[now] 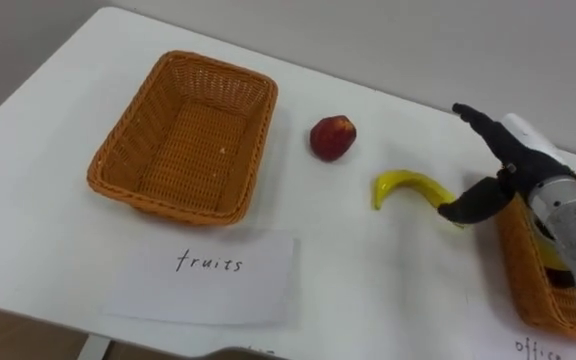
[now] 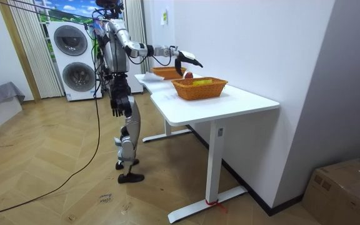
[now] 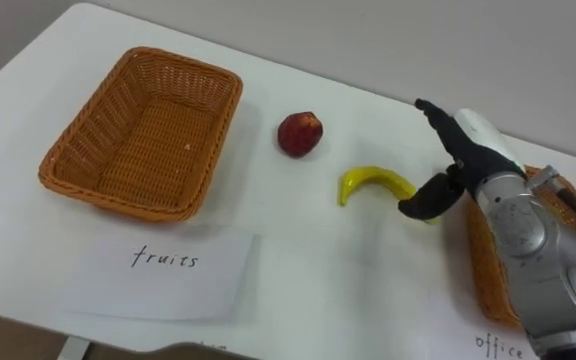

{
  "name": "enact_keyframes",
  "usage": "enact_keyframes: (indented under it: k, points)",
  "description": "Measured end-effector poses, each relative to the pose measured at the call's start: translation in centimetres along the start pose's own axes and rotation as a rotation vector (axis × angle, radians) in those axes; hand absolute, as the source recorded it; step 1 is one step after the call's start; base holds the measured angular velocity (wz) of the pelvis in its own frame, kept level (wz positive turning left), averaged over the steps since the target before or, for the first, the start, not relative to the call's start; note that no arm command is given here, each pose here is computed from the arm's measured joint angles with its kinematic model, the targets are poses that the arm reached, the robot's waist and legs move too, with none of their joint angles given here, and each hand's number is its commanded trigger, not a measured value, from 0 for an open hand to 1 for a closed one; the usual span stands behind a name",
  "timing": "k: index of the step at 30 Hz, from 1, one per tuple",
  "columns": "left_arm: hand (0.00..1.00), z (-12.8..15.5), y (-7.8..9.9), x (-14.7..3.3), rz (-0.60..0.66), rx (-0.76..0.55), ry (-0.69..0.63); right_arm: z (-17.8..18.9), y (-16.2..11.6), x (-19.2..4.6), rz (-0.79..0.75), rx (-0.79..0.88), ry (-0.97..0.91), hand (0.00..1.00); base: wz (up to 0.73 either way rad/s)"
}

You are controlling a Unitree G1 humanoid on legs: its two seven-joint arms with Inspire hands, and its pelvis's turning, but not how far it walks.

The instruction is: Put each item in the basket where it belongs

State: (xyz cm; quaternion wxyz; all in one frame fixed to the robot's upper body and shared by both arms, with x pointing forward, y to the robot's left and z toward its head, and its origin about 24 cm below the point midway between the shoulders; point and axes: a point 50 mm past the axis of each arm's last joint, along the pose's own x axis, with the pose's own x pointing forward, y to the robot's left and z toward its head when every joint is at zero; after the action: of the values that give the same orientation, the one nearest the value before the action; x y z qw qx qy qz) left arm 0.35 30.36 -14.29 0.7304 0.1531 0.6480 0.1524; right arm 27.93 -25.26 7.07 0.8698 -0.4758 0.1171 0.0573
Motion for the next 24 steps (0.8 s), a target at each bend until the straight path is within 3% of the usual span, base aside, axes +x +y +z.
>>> enact_keyframes:
  k: [24]
  points:
    - [0.00, 0.8, -0.2, 0.1, 0.005, 0.013, -0.033, -1.2, 1.9, 1.6, 0.113, -0.028, 0.062, 0.00, 0.00]
